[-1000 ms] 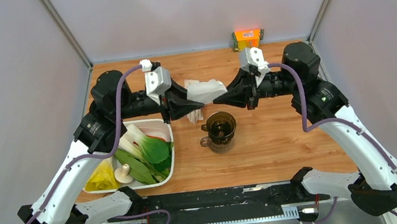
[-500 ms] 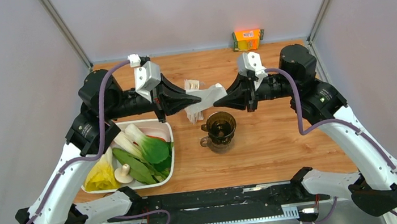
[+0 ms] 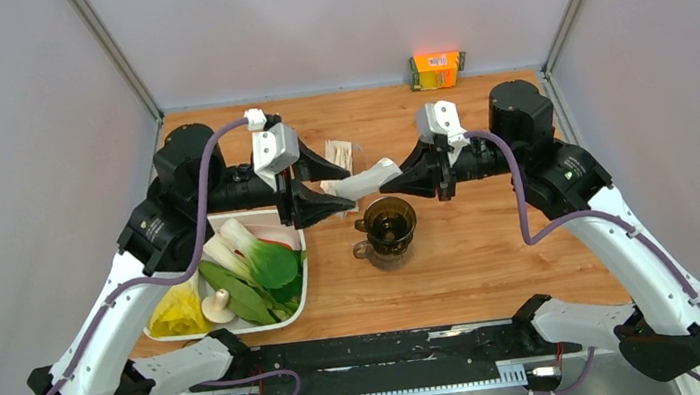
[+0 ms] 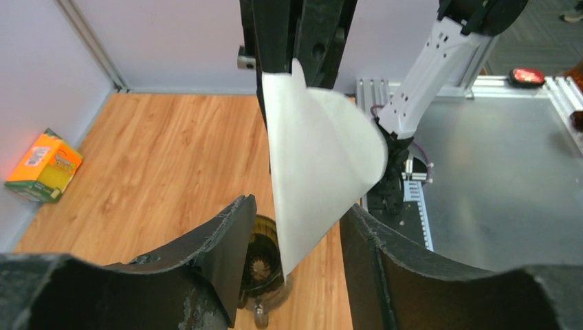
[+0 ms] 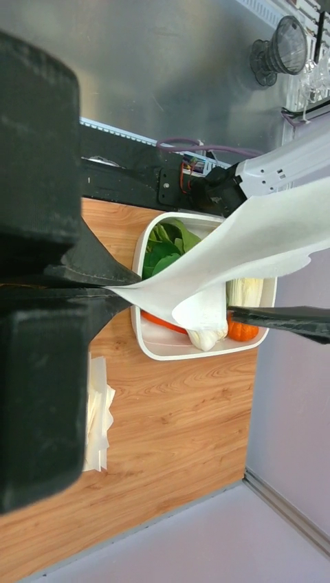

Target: Place the coffee filter in the dripper

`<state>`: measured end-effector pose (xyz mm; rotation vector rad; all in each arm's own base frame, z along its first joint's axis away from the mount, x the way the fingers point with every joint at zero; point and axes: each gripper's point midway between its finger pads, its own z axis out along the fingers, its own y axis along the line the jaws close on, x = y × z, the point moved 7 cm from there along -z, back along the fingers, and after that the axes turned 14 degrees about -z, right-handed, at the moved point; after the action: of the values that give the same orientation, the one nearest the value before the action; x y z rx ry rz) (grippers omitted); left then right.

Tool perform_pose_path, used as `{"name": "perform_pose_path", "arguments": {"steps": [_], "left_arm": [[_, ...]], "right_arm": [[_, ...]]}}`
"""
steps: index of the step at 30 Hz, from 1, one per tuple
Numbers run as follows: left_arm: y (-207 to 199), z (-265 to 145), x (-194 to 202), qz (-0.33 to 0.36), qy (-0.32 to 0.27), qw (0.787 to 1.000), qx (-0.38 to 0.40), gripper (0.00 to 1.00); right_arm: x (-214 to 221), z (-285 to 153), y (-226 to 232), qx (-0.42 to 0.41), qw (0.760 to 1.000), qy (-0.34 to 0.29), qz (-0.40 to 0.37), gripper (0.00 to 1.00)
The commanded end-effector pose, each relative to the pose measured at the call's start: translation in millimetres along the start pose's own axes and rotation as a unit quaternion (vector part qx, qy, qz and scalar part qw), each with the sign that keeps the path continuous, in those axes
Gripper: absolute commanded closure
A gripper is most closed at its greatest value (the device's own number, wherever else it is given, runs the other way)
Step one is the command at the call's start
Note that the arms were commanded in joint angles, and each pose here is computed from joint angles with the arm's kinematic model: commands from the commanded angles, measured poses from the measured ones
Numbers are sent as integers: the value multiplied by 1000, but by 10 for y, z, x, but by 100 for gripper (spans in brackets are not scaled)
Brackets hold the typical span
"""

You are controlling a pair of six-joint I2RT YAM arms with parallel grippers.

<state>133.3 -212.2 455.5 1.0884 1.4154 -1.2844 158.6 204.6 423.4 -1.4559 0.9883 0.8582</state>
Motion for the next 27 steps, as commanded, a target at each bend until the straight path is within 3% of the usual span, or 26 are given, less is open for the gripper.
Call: {"name": "perform_pose_path", "arguments": {"steps": [1, 10, 18, 27], "left_arm": [[42, -43, 234, 37, 41, 998, 9, 36], [82, -95, 424, 50, 96, 994, 9, 34], [56, -84, 503, 60, 87, 994, 30, 52], [65, 12, 461, 49, 98, 991, 70, 61]], "right_arm": [[-175, -55, 57, -31, 997, -27, -59, 100], [-168, -126, 58, -36, 990, -1, -133, 100], [-199, -128, 156, -59, 988, -21, -139, 100], [-208, -103, 211, -68, 986, -18, -153, 100]]}}
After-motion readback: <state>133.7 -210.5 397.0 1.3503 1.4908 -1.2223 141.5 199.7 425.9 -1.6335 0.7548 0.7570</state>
